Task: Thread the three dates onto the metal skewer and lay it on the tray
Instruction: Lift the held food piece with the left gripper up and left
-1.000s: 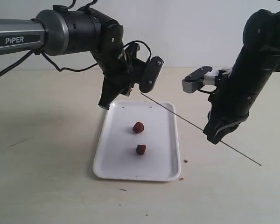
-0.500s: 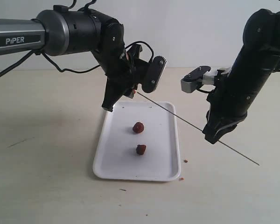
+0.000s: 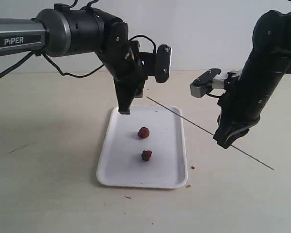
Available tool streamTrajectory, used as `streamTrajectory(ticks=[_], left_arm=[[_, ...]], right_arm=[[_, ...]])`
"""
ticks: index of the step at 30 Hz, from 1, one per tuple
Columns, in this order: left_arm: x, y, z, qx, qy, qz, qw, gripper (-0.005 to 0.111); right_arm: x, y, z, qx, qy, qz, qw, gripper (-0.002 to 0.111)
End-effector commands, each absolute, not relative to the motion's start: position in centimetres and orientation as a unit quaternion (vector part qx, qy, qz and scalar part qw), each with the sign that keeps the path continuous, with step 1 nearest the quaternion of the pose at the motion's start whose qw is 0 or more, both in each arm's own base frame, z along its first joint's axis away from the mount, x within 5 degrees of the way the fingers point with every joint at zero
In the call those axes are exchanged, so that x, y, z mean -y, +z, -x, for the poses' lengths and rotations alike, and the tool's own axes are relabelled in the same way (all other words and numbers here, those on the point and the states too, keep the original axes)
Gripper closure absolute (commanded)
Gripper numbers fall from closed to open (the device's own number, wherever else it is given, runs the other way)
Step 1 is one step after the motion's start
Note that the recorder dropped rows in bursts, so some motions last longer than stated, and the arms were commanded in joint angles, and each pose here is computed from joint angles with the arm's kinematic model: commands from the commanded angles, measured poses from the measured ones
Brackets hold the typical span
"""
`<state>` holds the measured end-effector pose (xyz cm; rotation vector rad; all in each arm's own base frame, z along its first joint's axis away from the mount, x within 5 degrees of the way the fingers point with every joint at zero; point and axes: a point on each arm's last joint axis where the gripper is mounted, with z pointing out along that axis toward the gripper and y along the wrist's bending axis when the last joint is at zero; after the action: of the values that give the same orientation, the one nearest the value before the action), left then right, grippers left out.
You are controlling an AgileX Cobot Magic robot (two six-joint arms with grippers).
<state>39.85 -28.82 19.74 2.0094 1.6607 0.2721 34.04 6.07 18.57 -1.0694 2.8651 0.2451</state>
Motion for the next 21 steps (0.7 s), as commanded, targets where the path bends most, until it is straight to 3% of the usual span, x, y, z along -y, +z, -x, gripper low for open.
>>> streamTrajectory(ticks=[1, 7, 11, 16, 21], left_arm=[[28.5, 21.2, -40.8, -0.723, 0.056, -0.606, 0.327, 0.080], [26.1, 21.8, -43.2, -0.862, -0.039, -0.341, 0.374, 0.080], [25.0, 21.8, -43.9, -0.906, -0.094, -0.191, 0.366, 0.080], [23.9, 21.8, -44.5, -0.925, -0.155, -0.018, 0.347, 0.080], [23.7, 22.1, -45.0, -0.915, -0.216, 0.059, 0.336, 0.080]], right_arm=[[-5.8, 18.4, -34.1, -0.939, 0.076, 0.334, 0.039, 0.108], [-5.9, 18.5, -34.9, -0.950, 0.070, 0.292, 0.080, 0.108], [-6.2, 18.6, -35.4, -0.958, 0.080, 0.252, 0.109, 0.108], [-6.5, 18.7, -35.4, -0.960, 0.100, 0.238, 0.113, 0.108], [-6.9, 18.1, -35.6, -0.958, 0.120, 0.236, 0.111, 0.108]])
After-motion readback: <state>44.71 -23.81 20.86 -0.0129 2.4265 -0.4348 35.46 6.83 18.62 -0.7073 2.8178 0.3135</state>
